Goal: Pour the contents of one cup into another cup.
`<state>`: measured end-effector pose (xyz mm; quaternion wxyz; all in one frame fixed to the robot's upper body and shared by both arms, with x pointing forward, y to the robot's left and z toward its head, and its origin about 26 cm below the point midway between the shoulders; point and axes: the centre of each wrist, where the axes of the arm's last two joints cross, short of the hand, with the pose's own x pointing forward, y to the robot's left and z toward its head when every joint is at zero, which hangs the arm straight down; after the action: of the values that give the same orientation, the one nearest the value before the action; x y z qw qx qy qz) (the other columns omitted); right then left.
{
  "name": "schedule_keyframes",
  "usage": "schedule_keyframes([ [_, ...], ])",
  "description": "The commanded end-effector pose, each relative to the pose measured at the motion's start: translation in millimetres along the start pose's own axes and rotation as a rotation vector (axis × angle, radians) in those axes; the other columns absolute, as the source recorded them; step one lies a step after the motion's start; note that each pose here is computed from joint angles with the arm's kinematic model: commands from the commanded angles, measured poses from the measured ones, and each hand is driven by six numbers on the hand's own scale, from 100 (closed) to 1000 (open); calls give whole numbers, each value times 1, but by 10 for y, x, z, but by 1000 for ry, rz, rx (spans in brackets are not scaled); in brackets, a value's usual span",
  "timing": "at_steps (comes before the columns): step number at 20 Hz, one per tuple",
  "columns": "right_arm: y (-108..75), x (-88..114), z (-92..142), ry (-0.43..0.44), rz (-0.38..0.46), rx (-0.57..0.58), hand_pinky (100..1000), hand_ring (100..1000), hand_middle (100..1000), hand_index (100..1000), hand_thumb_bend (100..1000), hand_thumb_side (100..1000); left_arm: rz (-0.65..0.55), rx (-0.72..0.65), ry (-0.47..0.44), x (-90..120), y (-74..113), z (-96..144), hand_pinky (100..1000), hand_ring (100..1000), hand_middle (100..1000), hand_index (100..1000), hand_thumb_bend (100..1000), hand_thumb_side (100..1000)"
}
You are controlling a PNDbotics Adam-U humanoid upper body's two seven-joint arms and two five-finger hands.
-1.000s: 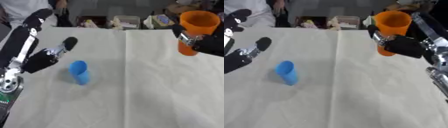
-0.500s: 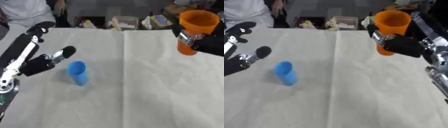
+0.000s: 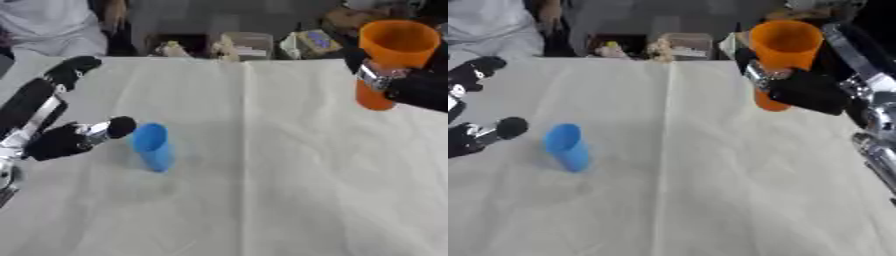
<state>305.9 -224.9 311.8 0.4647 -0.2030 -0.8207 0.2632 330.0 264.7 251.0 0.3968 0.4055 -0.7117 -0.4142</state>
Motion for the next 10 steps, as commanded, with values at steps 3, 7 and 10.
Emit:
schedule_keyframes([
  [3, -78, 83, 6, -25, 21, -6, 506, 488, 499, 606, 100, 409, -113, 9, 0, -136, 75, 33, 899, 962, 979, 1000, 1000, 1000],
  [7, -71, 93, 2, -25, 17, -5, 504, 486, 499, 603, 100, 409, -142, 2, -14, -218, -17, 30, 901, 962, 976, 1000, 1000, 1000],
  [10, -61, 110, -6, -24, 14, -5, 502, 485, 499, 603, 100, 407, -141, -8, -16, -258, -79, 7, 873, 945, 974, 1000, 980, 985],
])
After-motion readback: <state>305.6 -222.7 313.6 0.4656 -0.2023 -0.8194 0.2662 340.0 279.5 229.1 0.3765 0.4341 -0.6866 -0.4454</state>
